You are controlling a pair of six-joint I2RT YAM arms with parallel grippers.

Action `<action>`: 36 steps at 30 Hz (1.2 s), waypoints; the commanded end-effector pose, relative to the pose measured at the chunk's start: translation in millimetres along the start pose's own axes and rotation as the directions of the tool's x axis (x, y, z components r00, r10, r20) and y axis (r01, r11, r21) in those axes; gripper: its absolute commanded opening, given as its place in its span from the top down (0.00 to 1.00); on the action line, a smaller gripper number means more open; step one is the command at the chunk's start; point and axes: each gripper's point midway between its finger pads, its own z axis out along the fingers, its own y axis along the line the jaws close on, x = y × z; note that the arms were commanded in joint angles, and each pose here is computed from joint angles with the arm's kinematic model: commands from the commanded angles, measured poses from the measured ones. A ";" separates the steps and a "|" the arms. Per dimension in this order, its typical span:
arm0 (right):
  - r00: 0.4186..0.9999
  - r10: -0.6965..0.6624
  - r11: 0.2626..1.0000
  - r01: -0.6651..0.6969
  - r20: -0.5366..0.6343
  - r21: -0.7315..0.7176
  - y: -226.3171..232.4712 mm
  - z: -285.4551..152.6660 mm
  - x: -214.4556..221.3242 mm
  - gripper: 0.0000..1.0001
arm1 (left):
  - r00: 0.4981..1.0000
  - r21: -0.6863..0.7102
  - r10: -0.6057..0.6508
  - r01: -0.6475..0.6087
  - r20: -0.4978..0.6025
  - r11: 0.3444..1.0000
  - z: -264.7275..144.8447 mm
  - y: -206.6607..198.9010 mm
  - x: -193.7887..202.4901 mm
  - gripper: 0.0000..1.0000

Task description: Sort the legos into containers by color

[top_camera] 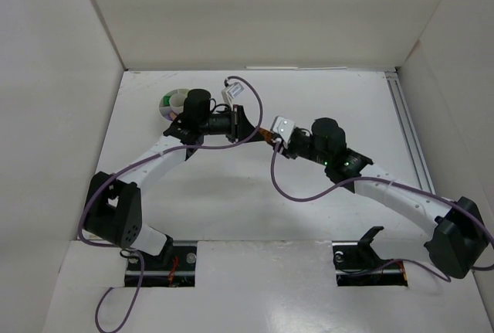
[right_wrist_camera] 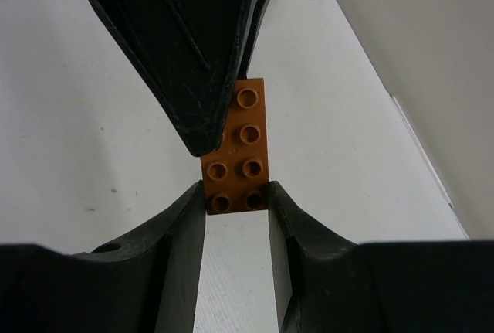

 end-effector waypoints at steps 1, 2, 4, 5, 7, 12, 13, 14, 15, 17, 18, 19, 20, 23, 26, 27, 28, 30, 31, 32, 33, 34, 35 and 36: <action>0.997 -0.021 0.999 0.019 0.078 0.033 -15.8 2.8 -27.4 0.76 | 0.994 0.062 0.103 -0.105 0.039 0.992 -1.2 -22.7 -22.9 1.00; 0.997 -0.021 0.999 0.019 0.078 0.033 -15.8 2.8 -27.4 0.63 | 0.994 0.054 0.103 -0.105 0.043 0.993 -1.0 -21.4 -23.9 1.00; 0.997 -0.021 0.999 0.018 0.073 0.041 -17.3 2.6 -26.6 0.40 | 0.995 -0.002 0.088 -0.088 0.048 0.996 -1.3 -14.9 -28.4 1.00; 0.996 -0.024 0.999 0.020 0.081 0.046 -19.5 2.4 -30.6 0.25 | 0.993 -0.038 0.106 -0.104 0.053 0.994 -1.8 -9.8 -31.7 1.00; 0.997 -0.024 0.997 0.019 0.069 0.069 -23.5 -0.8 -30.1 0.01 | 0.992 -0.176 0.104 -0.089 0.077 0.980 -5.8 7.0 -44.6 1.00; 0.998 0.055 0.986 -0.055 0.001 0.155 -39.9 -15.9 -5.5 0.01 | 0.978 -0.464 0.100 -0.004 0.182 0.886 -45.2 57.9 -78.4 1.00; 0.998 0.058 0.984 -0.057 -0.002 0.168 -43.5 -20.0 -2.8 0.01 | 0.971 -0.525 0.094 0.038 0.222 0.850 -66.0 75.9 -88.9 1.00; 0.997 0.077 0.981 -0.073 -0.014 0.177 -45.5 -21.6 4.7 0.01 | 0.962 -0.580 0.109 0.060 0.251 0.813 -81.9 88.7 -98.2 1.00; 0.995 0.089 0.976 -0.081 -0.035 0.203 -53.5 -28.3 14.2 0.01 | 0.957 -0.615 0.086 0.108 0.277 0.781 -95.9 100.8 -99.1 1.00; 0.990 0.124 0.969 -0.105 -0.072 0.223 -58.4 -36.0 29.6 0.01 | 0.935 -0.704 0.096 0.186 0.341 0.685 -133.8 127.7 -112.3 1.00; 0.986 0.139 0.962 -0.112 -0.092 0.248 -67.0 -41.5 38.5 0.01 | 0.928 -0.732 0.102 0.212 0.358 0.648 -146.7 133.3 -116.1 1.00; 0.980 0.157 0.960 -0.122 -0.122 0.253 -67.0 -45.1 50.1 0.01 | 0.926 -0.757 0.093 0.239 0.367 0.609 -155.4 146.4 -115.4 1.00; 0.977 0.166 0.956 -0.126 -0.134 0.264 -70.2 -48.0 54.9 0.01 | 0.913 -0.785 0.109 0.272 0.394 0.557 -174.0 155.4 -123.5 1.00; 0.968 0.201 0.945 -0.151 -0.152 0.289 -80.4 -57.1 67.5 0.01 | 0.911 -0.806 0.076 0.317 0.405 0.500 -189.9 176.8 -121.3 1.00; 0.961 0.222 0.941 -0.167 -0.165 0.294 -85.9 -61.5 77.9 0.01 | 0.903 -0.817 0.075 0.345 0.424 0.462 -203.3 191.2 -127.7 1.00; 0.956 0.232 0.939 -0.173 -0.177 0.297 -87.1 -61.1 84.1 0.01 | 0.902 -0.819 0.064 0.356 0.427 0.449 -207.8 195.7 -126.5 1.00; 0.958 0.230 0.942 -0.176 -0.172 0.284 -85.2 -59.9 82.8 0.01 | 0.898 -0.820 0.068 0.364 0.435 0.443 -212.8 198.6 -129.9 1.00; 0.949 0.250 0.939 -0.189 -0.190 0.288 -87.9 -60.0 94.2 0.01 | 0.899 -0.823 0.047 0.376 0.435 0.427 -214.8 209.0 -126.5 1.00; 0.951 0.249 0.941 -0.192 -0.186 0.279 -86.5 -59.2 93.3 0.01 | 0.899 -0.830 0.045 0.381 0.435 0.406 -216.8 214.6 -124.2 1.00; 0.947 0.257 0.941 -0.200 -0.192 0.273 -86.4 -58.5 97.9 0.01 | 0.897 -0.836 0.044 0.392 0.440 0.383 -223.3 218.0 -124.8 1.00; 0.945 0.262 0.941 -0.204 -0.198 0.270 -85.5 -57.1 101.0 0.01 | 0.898 -0.842 0.039 0.396 0.439 0.367 -225.0 220.8 -123.5 1.00; 0.944 0.265 0.941 -0.208 -0.195 0.268 -86.6 -58.3 101.7 0.01 | 0.899 -0.843 0.028 0.398 0.436 0.362 -223.6 225.4 -120.6 1.00; 0.944 0.265 0.941 -0.208 -0.195 0.268 -86.7 -58.3 101.7 0.01 | 0.902 -0.846 0.039 0.388 0.431 0.365 -224.5 223.9 -124.3 1.00; 0.943 0.268 0.942 -0.214 -0.198 0.257 -84.5 -56.3 103.8 0.01 | 0.901 -0.847 0.030 0.396 0.433 0.354 -227.2 229.7 -121.5 1.00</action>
